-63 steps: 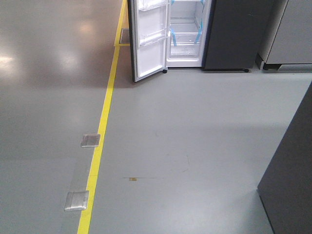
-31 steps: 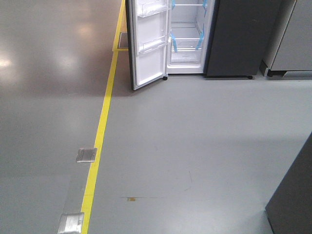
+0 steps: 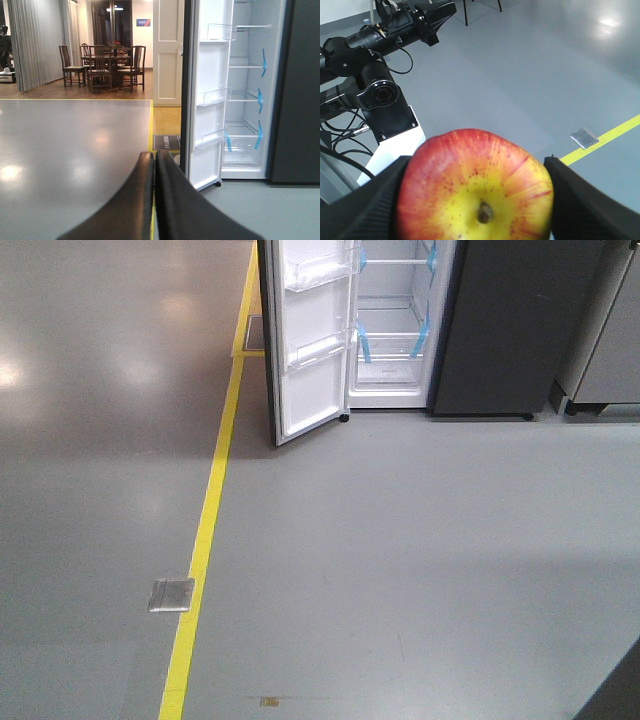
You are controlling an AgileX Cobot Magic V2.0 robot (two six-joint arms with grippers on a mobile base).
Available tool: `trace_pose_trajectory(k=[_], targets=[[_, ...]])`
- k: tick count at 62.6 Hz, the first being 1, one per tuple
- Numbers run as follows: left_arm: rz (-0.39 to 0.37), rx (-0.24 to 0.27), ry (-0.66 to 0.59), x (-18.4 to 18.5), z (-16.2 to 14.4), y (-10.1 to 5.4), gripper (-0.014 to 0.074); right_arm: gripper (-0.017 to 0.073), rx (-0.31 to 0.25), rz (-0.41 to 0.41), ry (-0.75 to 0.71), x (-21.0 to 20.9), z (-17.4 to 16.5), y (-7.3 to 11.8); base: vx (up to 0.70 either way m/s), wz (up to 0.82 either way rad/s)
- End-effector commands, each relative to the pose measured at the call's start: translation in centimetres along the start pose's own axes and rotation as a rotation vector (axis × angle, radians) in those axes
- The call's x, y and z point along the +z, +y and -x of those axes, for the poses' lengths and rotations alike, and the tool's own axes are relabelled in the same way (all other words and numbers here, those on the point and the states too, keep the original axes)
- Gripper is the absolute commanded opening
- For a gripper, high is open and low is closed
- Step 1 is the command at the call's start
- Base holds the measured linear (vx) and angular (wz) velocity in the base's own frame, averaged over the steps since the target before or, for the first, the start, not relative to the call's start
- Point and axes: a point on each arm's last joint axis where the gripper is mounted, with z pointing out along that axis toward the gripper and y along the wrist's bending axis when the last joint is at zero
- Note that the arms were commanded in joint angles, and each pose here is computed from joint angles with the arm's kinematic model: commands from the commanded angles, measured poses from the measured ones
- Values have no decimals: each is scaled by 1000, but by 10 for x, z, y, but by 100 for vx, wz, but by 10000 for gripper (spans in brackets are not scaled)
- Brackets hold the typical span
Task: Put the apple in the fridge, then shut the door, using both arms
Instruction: 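Drive toward the open refrigerator carrying the apple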
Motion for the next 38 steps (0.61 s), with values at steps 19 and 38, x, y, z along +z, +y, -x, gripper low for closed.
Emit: trace_pose_trajectory(k=[19, 38], targets=[[-6, -22, -70, -1, 1, 0, -6, 419, 4, 1, -82, -4, 13, 1, 30, 2], [-6, -22, -70, -1, 1, 0, -6, 419, 4, 1, -82, -4, 13, 1, 30, 2]])
